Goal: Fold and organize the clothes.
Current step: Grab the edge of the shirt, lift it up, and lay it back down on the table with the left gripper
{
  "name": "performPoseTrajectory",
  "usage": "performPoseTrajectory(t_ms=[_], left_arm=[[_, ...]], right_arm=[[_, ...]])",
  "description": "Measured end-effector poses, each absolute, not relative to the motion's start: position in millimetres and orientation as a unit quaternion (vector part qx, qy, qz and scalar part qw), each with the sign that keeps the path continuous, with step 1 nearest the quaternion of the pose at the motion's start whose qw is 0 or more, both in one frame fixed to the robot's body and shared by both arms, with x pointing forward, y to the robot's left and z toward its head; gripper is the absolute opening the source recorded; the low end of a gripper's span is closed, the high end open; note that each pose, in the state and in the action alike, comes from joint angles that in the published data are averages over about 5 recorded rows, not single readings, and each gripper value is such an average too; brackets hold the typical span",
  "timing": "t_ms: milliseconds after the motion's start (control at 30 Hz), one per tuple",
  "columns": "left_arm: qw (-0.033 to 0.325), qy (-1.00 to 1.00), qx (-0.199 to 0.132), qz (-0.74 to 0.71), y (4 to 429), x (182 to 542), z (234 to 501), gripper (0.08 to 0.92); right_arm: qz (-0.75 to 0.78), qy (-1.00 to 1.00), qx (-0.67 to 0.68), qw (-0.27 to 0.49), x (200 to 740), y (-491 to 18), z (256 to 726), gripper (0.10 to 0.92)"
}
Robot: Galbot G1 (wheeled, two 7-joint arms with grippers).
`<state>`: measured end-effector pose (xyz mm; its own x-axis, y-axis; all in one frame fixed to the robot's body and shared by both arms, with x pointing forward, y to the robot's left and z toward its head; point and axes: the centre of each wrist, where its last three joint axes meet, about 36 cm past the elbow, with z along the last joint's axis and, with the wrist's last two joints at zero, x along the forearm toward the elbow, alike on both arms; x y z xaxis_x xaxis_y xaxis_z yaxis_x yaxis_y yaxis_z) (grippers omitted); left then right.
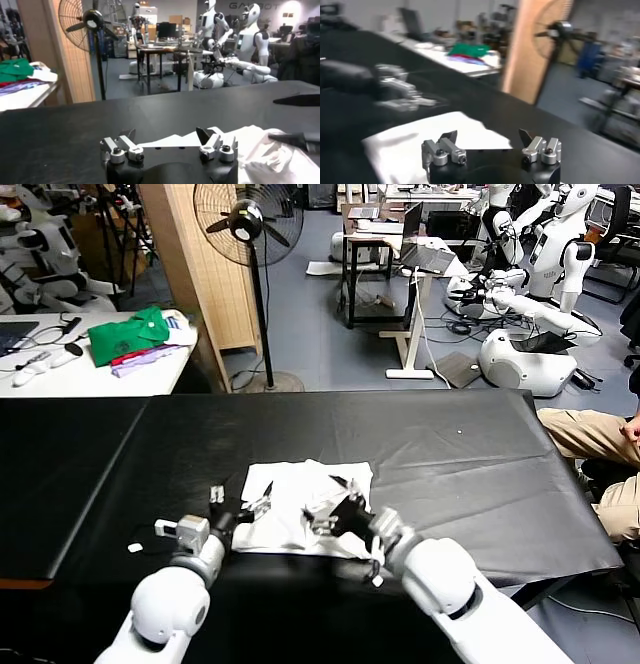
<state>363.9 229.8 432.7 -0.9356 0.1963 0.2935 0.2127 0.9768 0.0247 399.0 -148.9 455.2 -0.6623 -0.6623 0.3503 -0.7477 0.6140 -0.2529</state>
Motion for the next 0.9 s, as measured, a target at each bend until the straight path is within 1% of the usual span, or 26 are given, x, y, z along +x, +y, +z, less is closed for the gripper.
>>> performPoseTrajectory(t_ms=[100,167,200,300,333,400,433,533,567,633,900], left_arm=[[0.15,-0.983,-0.101,-0.031,231,361,430,0.798],[0.152,-0.983,-0.099,-0.031,232,360,429,0.798],[0.153,-0.983,-0.098,-0.032,232,360,429,0.798],[0.153,-0.983,-0.096,-0.032,233,357,429,0.798],[0.154,-0.983,-0.096,-0.032,233,356,428,0.798],[0.154,-0.983,-0.094,-0.032,233,354,428,0.798],[0.154,-0.983,-0.094,-0.031,232,353,428,0.798],[0.155,-0.983,-0.091,-0.03,232,350,427,0.798],[0.155,-0.983,-0.09,-0.03,233,349,427,0.798],[0.155,-0.983,-0.088,-0.029,233,348,427,0.798],[0.156,-0.984,-0.081,-0.026,235,345,427,0.798]], right_arm=[[0.199,-0.886,0.402,0.119,397,-143,450,0.793],[0.2,-0.885,0.402,0.122,395,-142,447,0.752],[0.2,-0.885,0.401,0.123,395,-142,446,0.714],[0.199,-0.888,0.395,0.124,392,-142,445,0.561],[0.199,-0.89,0.392,0.123,391,-142,445,0.494],[0.197,-0.893,0.386,0.123,389,-144,445,0.394],[0.197,-0.894,0.383,0.123,388,-145,445,0.327],[0.191,-0.898,0.376,0.127,384,-151,446,0.181],[0.188,-0.899,0.374,0.129,383,-153,447,0.15],[0.182,-0.902,0.368,0.134,379,-159,448,0.121],[0.171,-0.911,0.337,0.166,351,-186,449,0.121]])
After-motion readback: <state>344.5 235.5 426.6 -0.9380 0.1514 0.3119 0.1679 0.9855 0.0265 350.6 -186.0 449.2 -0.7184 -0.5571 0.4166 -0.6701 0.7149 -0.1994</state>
